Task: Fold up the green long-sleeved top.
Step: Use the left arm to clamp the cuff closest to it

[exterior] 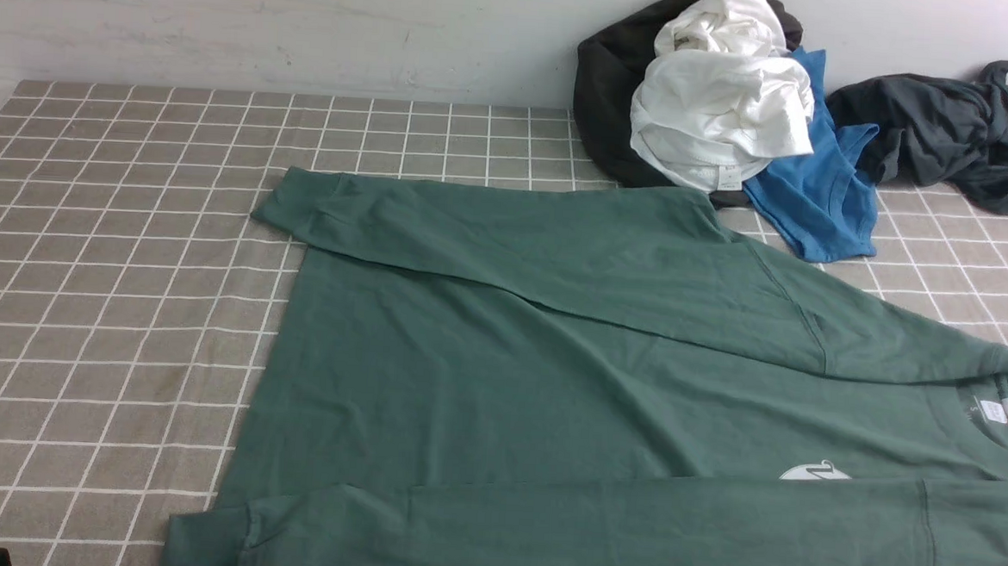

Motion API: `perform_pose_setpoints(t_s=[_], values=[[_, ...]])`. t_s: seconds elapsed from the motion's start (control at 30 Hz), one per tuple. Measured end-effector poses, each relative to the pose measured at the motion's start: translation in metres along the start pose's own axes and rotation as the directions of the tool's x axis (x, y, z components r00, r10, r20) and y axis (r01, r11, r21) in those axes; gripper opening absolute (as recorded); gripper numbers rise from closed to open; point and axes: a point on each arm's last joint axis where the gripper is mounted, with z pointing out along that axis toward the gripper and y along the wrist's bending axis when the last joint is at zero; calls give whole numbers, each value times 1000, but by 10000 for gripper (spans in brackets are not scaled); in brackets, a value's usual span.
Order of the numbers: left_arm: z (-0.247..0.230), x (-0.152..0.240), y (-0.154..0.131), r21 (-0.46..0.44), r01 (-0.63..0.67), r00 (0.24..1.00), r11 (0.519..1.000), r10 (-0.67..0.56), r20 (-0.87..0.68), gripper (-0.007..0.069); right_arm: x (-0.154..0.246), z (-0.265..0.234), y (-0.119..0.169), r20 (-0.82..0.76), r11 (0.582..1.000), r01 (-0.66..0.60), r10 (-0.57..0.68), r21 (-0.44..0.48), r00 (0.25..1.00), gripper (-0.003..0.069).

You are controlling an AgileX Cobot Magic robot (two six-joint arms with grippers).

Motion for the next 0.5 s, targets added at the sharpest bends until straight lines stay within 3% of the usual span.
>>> perform_pose_setpoints(t_s=[0.37,0.5], values=[[0,0,0,0,-2,1000,1000,2,0,-8,0,0,0,0,1000,0,0,0,1000,-14],[0,0,2,-18,-83,997,996,83,-1,-8,0,0,0,0,1000,0,0,0,1000,-14]])
